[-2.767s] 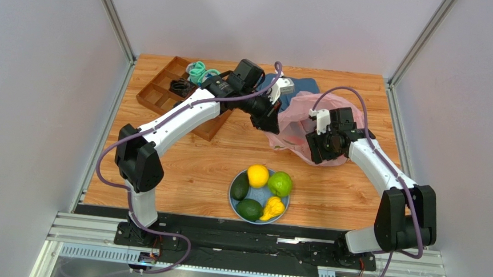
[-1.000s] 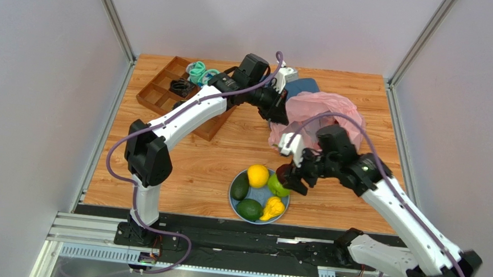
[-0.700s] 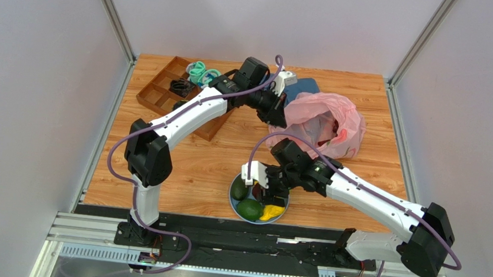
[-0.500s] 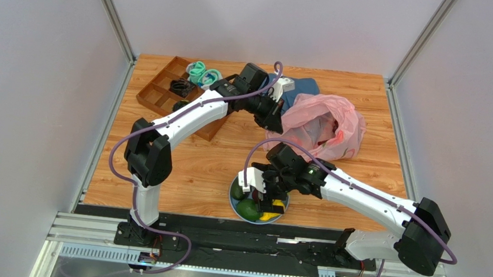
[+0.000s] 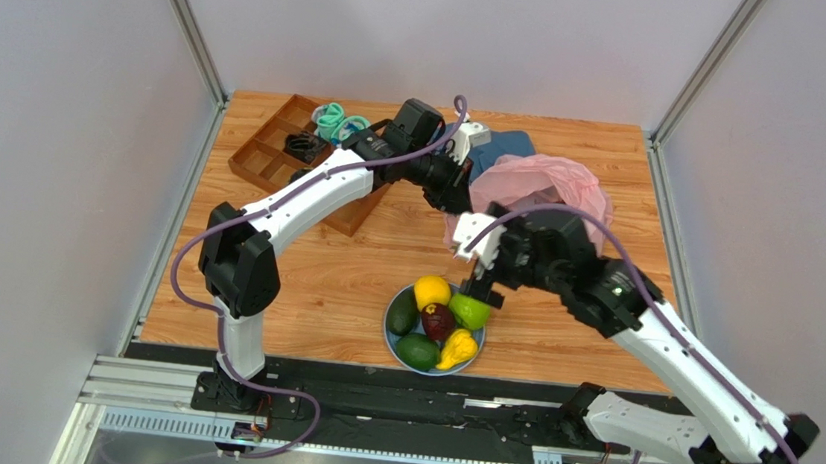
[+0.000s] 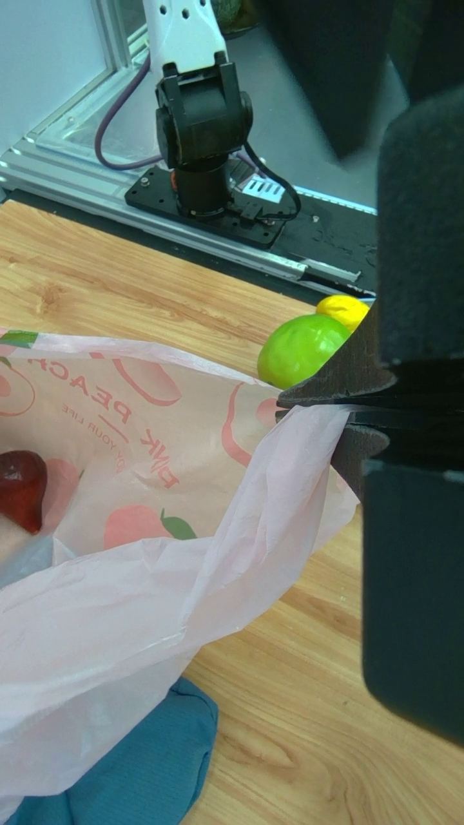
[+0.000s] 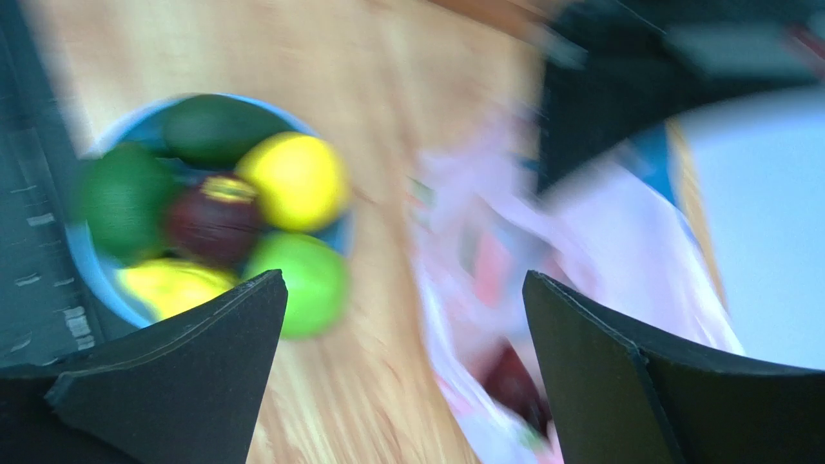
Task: Take the fake fruits out of the plastic bag
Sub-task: Place the fake fruit on the plate, then adjust the plastic bag at the center of the board.
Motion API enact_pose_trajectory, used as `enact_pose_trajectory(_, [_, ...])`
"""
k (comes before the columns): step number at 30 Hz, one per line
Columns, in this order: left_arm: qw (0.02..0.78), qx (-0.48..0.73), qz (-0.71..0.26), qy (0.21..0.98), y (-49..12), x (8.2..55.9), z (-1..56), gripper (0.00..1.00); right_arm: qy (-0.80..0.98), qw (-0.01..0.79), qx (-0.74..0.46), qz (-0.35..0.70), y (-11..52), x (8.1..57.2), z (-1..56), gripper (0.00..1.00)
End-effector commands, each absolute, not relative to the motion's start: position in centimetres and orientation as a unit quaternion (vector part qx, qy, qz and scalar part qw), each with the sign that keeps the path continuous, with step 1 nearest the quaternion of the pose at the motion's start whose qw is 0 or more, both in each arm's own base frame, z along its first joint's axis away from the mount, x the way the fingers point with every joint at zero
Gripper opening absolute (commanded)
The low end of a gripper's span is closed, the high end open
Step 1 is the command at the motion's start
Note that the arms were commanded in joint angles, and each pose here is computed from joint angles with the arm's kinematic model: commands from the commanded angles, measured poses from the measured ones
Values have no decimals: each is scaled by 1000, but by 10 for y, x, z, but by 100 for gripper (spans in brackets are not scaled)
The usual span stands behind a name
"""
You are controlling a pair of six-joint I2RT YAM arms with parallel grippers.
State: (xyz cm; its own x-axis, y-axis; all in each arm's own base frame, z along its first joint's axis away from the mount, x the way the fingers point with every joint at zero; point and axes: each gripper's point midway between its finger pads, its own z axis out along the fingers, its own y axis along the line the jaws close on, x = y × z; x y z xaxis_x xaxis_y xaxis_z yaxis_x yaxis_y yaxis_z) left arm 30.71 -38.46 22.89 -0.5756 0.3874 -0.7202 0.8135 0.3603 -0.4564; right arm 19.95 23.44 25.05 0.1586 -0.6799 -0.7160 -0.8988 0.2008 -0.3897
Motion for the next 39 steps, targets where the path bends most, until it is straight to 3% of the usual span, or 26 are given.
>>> enact_pose_trajectory(1, [283, 384, -441, 760, -385, 307, 266, 0, 744, 463, -481, 46, 166, 244, 261, 100])
enact_pose_trajectory(4, [281, 385, -451, 754, -386, 303, 272, 0, 793, 466, -391, 40, 135, 282, 259, 98])
enact_pose_trajectory(9, [266, 382, -467, 751, -383, 291, 270, 0, 834, 434, -341, 1, 108, 337, 225, 76])
enact_pose_trajectory(11, [261, 383, -478, 746, -383, 286, 269, 0, 864, 389, -316, -52, 78, 353, 191, 73])
enact_pose_trajectory(18, [267, 446, -494, 697, -388, 253, 285, 0, 953, 257, -121, -100, -43, 302, 125, 61])
enact_pose_trajectory(21, [275, 487, -485, 672, -391, 234, 286, 0, 963, 235, -95, -92, -55, 285, 115, 64])
enact_pose_trajectory(26, [268, 523, -465, 663, -400, 212, 268, 0, 943, 311, -117, -13, -23, 313, 144, 66])
enact_pose_trajectory(30, [266, 523, -455, 670, -403, 217, 260, 0, 926, 352, -136, 20, -4, 338, 160, 64])
enact_pose_trajectory(36, [267, 522, -452, 673, -408, 223, 260, 0, 925, 353, -138, 38, 7, 374, 146, 62])
enact_pose_trajectory(39, [263, 519, -450, 678, -410, 227, 257, 0, 930, 339, -141, 30, 7, 386, 127, 68])
